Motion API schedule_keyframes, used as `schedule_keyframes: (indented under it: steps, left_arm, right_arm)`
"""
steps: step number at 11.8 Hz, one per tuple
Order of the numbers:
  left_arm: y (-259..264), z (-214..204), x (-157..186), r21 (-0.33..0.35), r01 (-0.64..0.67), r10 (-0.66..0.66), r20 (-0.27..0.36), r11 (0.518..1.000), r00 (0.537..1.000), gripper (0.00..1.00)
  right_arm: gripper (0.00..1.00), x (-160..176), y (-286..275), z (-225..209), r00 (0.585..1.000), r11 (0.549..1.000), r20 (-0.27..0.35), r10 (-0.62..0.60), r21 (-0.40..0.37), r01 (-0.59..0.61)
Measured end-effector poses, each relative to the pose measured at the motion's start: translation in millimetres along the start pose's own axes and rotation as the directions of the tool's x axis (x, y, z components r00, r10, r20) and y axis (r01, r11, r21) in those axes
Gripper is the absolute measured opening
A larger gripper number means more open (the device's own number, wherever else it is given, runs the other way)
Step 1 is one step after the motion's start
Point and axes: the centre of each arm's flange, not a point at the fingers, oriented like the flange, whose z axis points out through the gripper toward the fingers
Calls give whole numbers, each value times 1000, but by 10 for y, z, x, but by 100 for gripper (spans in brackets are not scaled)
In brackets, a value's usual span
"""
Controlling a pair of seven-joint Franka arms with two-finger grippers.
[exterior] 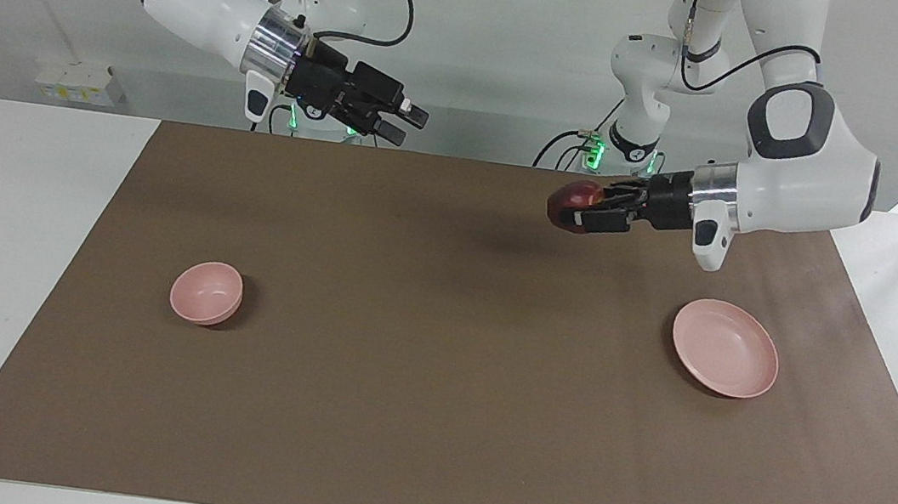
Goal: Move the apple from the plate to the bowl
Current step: 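Carry the apple with the left gripper while the right gripper approaches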
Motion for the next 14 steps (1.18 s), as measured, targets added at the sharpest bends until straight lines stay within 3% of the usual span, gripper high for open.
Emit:
schedule_keyframes:
  steps: [3,6,9,14]
  left_arm:
    - [63,352,-60,-35,55,-49,143,998,988,75]
    - [168,479,-141,-66,152,-136,201,986,970,75]
    - [249,436,-199,-84,334,-298,286,939,911,75]
    - [439,703,-438,-88,467,-405,376,880,834,75]
  right_arm:
    - [100,-102,-51,148,998,998,8,58,-5,-58]
    - [100,-174,68,148,997,997,14,71,-12,-71]
    - [100,-252,200,135,999,999,21,-42,-16,43]
    - [100,-280,269,111,979,978,9,-206,-12,206]
